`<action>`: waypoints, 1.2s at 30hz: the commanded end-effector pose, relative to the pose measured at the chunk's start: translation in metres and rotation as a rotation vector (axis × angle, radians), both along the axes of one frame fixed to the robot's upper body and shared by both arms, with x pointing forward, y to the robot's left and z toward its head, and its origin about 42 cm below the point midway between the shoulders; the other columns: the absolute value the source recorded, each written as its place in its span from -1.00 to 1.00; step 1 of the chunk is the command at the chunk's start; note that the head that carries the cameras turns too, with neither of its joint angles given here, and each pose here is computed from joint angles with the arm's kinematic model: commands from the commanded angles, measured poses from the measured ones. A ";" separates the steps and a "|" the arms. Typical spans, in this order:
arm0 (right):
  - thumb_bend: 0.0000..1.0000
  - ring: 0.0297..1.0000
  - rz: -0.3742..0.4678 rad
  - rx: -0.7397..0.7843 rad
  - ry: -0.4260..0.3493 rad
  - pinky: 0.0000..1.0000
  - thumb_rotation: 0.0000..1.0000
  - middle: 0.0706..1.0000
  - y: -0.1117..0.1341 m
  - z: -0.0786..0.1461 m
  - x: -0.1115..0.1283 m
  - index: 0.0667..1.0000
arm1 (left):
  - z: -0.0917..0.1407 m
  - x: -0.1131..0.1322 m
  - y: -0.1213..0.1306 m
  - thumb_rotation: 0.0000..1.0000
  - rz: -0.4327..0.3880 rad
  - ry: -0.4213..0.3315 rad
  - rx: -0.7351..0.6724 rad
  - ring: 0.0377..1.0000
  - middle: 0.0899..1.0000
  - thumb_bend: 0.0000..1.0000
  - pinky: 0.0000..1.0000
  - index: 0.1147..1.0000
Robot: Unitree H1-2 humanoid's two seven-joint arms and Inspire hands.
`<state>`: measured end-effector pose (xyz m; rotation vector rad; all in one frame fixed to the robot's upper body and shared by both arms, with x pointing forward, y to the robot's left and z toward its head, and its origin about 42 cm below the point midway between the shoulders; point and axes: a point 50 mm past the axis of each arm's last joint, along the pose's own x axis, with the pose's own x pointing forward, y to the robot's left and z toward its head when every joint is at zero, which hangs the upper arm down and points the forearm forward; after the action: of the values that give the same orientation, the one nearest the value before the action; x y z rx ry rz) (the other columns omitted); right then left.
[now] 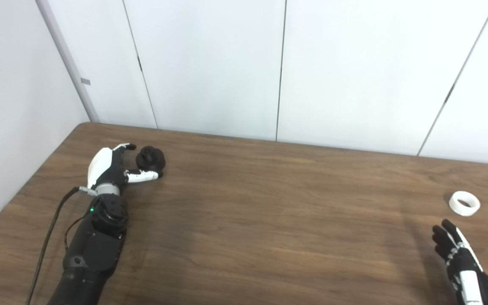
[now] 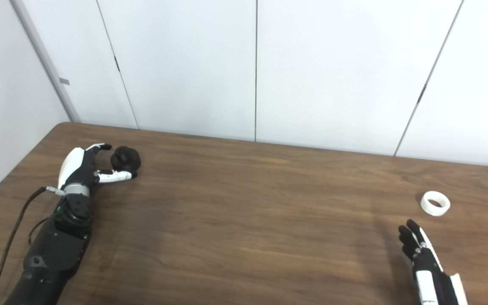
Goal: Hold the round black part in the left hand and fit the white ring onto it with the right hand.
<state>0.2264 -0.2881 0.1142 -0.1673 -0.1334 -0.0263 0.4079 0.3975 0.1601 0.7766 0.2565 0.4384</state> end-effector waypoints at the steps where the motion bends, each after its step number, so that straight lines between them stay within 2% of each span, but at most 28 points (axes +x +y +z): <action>1: 0.05 0.85 -0.017 0.013 0.062 0.88 1.00 0.81 -0.003 -0.020 -0.012 0.84 | 0.028 0.010 0.009 -0.68 0.005 -0.075 0.055 0.95 0.81 0.76 0.91 0.57; 7: 0.03 0.84 -0.018 0.021 0.065 0.86 1.00 0.80 -0.003 -0.020 -0.013 0.84 | 0.029 0.011 0.009 -0.67 -0.003 -0.060 0.062 0.95 0.81 0.74 0.89 0.51; 18: 0.08 0.84 -0.019 0.015 0.065 0.84 1.00 0.80 -0.004 -0.021 -0.012 0.83 | 0.034 0.020 0.004 -0.50 -0.052 -0.010 0.153 1.00 0.86 0.75 1.00 0.46; 36: 0.10 0.83 -0.022 0.000 0.066 0.87 1.00 0.78 -0.006 -0.021 -0.012 0.82 | 0.039 0.023 0.002 -0.53 -0.057 0.005 0.194 0.98 0.84 0.75 1.00 0.39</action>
<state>0.2263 -0.2887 0.1141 -0.1733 -0.1343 -0.0279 0.4179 0.3913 0.1608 0.9287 0.2914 0.3587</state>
